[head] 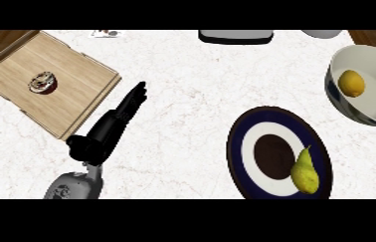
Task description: Pick the lemon from the plate and place it in the bowl
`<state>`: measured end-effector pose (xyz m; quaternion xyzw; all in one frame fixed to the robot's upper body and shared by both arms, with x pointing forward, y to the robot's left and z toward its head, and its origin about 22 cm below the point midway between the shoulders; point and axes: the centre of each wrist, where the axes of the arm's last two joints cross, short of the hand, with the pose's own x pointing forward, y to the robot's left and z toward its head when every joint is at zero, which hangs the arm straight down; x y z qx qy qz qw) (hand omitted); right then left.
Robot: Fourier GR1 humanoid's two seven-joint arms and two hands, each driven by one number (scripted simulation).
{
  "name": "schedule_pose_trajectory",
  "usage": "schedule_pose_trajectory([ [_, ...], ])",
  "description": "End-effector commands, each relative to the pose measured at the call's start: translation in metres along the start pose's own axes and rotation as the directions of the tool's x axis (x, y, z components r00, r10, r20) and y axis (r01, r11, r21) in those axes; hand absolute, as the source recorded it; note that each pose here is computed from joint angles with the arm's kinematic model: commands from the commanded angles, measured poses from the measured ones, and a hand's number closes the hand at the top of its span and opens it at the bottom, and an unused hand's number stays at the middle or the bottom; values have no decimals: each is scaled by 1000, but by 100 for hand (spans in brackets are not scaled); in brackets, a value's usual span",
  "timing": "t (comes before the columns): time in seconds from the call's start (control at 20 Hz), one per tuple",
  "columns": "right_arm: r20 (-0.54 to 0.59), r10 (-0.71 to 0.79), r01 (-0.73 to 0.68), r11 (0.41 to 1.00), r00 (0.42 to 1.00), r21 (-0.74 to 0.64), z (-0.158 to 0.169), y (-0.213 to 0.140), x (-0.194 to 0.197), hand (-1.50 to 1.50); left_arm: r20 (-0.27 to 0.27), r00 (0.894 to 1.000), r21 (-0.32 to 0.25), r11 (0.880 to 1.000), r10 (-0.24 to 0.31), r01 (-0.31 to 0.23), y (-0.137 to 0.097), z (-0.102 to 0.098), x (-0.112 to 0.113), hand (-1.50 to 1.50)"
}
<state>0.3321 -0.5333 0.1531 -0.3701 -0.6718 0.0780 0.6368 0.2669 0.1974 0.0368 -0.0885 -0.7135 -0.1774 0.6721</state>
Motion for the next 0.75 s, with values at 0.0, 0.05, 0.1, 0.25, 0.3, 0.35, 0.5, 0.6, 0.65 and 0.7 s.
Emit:
schedule_pose_trajectory([
  [0.0, -45, -92, 88, 992, 995, -86, 10, -33, -8, -150, -1, 1000, -9, 1000, 10, -10, 11, -8, 2, 0],
  [0.05, -51, -110, 103, 988, 993, -118, 20, -43, -20, -150, 17, 1000, -7, 1000, -6, 6, 4, -5, 7, 0],
  [0.1, -40, -115, 109, 985, 993, -135, 32, -54, -32, -150, -1, 1000, -6, 1000, -8, 8, 5, 1, 5, 0],
  [0.25, -37, -159, 152, 978, 987, -142, 51, -86, -44, -150, 13, 1000, 17, 1000, -12, 12, 2, -1, 8, 0],
  [0.3, -39, -144, 137, 980, 989, -145, 60, -98, -47, -150, 5, 1000, -2, 1000, -15, 15, 9, 9, 4, 0],
  [0.35, -20, -161, 156, 976, 987, -151, 62, -98, -50, -150, 2, 1000, 4, 1000, 5, -5, -7, -1, 0, 0],
  [0.5, -40, -153, 147, 980, 987, -136, 71, -98, -61, -150, 1, 1000, 0, 1000, 6, -6, 7, -2, -1, 0],
  [0.6, -46, -169, 164, 983, 985, -87, 84, -97, -74, -150, 7, 1000, 13, 1000, 0, 0, -11, -5, 1, 0],
  [0.65, -45, -185, 181, 980, 982, -79, 92, -106, -77, -150, 11, 1000, 17, 1000, 0, 0, -4, -2, 4, 0],
  [0.7, -25, -188, 186, 979, 982, -83, 98, -117, -78, -150, 0, 1000, 18, 1000, 4, -4, -1, 1, -1, 0],
])
